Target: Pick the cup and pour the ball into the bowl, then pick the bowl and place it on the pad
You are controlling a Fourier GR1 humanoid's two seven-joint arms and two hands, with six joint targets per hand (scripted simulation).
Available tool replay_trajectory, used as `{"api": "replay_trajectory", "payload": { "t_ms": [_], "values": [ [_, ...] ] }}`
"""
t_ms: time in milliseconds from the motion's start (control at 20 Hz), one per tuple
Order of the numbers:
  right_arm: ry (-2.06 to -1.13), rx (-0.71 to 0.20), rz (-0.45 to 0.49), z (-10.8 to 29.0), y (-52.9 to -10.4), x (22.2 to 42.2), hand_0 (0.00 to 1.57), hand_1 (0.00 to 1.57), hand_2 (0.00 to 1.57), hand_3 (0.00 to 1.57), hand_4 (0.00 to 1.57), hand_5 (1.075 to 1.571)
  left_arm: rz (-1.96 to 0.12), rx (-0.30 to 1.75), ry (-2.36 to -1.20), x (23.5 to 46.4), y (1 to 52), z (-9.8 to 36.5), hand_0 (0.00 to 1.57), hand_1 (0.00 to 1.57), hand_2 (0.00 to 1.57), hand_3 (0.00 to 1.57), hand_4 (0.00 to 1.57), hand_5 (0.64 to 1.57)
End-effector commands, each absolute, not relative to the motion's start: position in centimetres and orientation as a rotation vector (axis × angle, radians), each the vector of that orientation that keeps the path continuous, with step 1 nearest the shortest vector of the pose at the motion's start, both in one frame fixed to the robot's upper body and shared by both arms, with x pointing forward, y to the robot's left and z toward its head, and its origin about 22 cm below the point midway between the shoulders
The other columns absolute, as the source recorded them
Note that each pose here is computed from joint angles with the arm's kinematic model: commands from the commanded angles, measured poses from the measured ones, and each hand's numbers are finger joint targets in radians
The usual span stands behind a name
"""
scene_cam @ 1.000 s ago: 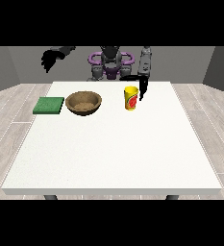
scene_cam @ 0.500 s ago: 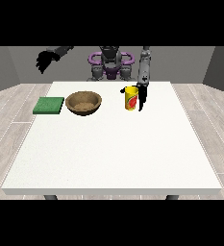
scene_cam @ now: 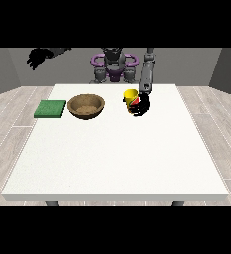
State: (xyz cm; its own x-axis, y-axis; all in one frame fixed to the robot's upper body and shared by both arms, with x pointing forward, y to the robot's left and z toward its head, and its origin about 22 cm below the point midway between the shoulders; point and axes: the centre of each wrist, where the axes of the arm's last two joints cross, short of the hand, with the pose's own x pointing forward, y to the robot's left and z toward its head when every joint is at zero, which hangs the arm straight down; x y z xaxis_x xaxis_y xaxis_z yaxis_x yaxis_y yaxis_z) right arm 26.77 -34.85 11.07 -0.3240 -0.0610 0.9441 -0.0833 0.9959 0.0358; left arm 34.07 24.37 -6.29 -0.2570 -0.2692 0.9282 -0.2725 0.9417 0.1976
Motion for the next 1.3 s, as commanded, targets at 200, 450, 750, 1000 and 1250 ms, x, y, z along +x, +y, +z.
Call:
{"api": "replay_trajectory", "payload": {
  "t_ms": [200,450,750,1000,1250],
  "values": [
    [-1.733,0.056,-0.065,9.9,-39.6,27.4,0.0,0.0,0.0,0.31,0.64,1.566,-0.251,0.495,-1.722,35.4,19.1,-5.1,1.27,1.27,1.57,1.57,1.41,1.43],
    [-1.685,0.079,-0.056,7.3,-38.2,27.5,0.0,0.0,0.0,0.25,0.63,1.562,-0.528,0.81,-1.724,37.4,17.2,-3.1,1.34,1.34,1.57,1.57,1.41,1.525],
    [-1.614,0.097,-0.05,5.6,-38.2,27.9,0.0,0.0,0.0,0.08,0.68,1.561,-0.908,1.08,-1.57,37.9,14.9,-3.7,1.36,1.36,1.57,1.57,1.44,1.545],
    [-1.622,0.057,-0.122,2.4,-41.9,25.8,0.0,0.0,0.0,0.0,0.69,1.56,-1.042,1.103,-1.5,39.2,9.1,-0.6,1.36,1.36,1.57,1.57,1.47,1.531],
    [-1.612,0.066,-0.131,4.1,-42.5,28.2,0.0,0.0,0.0,0.17,0.7,1.56,-1.172,1.256,-1.49,40.4,5.9,3.5,1.31,1.31,1.57,1.57,1.47,1.529]
  ]
}}
